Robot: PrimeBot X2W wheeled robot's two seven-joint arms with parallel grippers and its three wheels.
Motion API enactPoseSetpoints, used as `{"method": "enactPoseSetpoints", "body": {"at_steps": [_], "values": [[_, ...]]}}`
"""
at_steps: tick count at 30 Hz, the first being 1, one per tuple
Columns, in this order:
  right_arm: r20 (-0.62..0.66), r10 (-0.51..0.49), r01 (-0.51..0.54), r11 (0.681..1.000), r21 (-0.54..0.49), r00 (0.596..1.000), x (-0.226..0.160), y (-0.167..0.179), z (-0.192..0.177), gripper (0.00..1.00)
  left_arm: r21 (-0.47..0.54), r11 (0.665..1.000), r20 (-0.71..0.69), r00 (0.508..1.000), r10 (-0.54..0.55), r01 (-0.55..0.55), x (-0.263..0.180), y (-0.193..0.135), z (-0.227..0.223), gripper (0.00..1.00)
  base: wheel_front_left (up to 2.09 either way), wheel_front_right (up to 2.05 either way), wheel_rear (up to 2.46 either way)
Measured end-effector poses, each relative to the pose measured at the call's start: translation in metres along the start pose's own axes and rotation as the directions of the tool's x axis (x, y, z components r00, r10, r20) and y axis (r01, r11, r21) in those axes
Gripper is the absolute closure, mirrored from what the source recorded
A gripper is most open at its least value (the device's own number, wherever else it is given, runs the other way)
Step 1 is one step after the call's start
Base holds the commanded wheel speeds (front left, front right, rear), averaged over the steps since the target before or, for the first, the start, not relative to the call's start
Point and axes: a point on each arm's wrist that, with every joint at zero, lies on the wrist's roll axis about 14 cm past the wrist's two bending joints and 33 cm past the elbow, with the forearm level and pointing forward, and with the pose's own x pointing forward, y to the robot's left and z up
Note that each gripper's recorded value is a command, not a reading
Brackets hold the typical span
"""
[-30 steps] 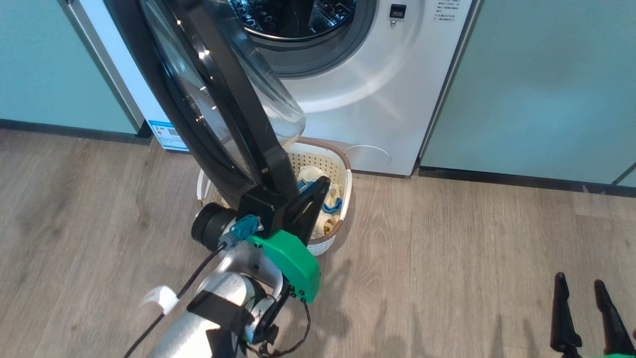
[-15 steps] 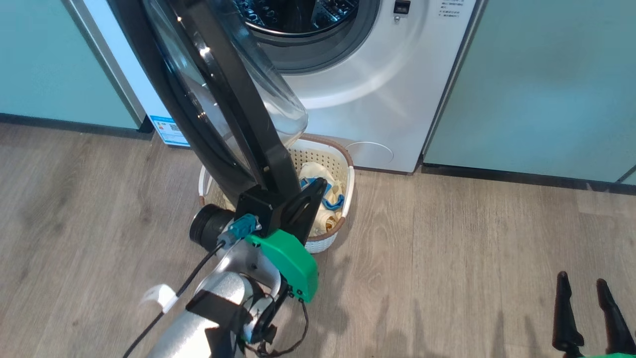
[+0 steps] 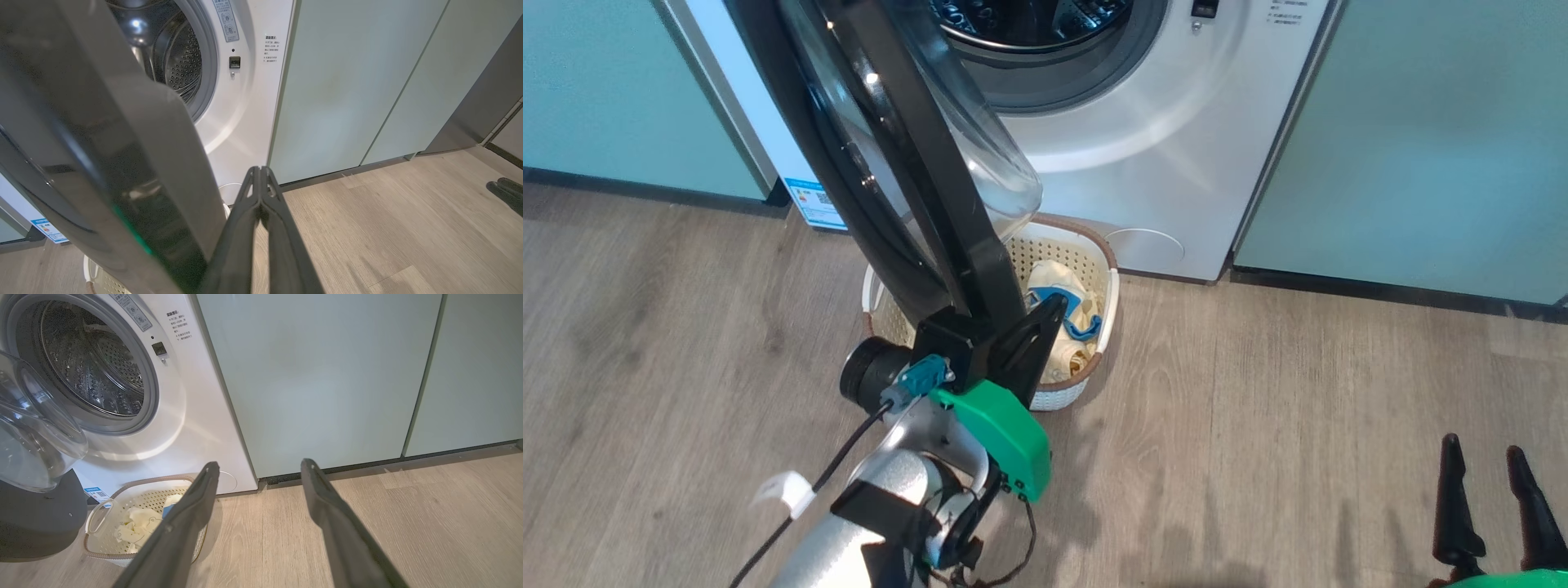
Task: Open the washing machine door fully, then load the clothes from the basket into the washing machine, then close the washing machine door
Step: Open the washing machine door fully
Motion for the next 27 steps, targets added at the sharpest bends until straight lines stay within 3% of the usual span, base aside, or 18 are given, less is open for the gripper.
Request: {"method": "enactPoseSetpoints", "body": {"at_steps": [27], "values": [[0.008,0.067,-0.067,0.998,-0.001,0.998,0.010,0.020,0.002,0.00,-0.028,0.993,-0.003,0.993,0.117,-0.117,-0.035,0.024,0.000,1.00,0.00,0.00,0.00]]}}
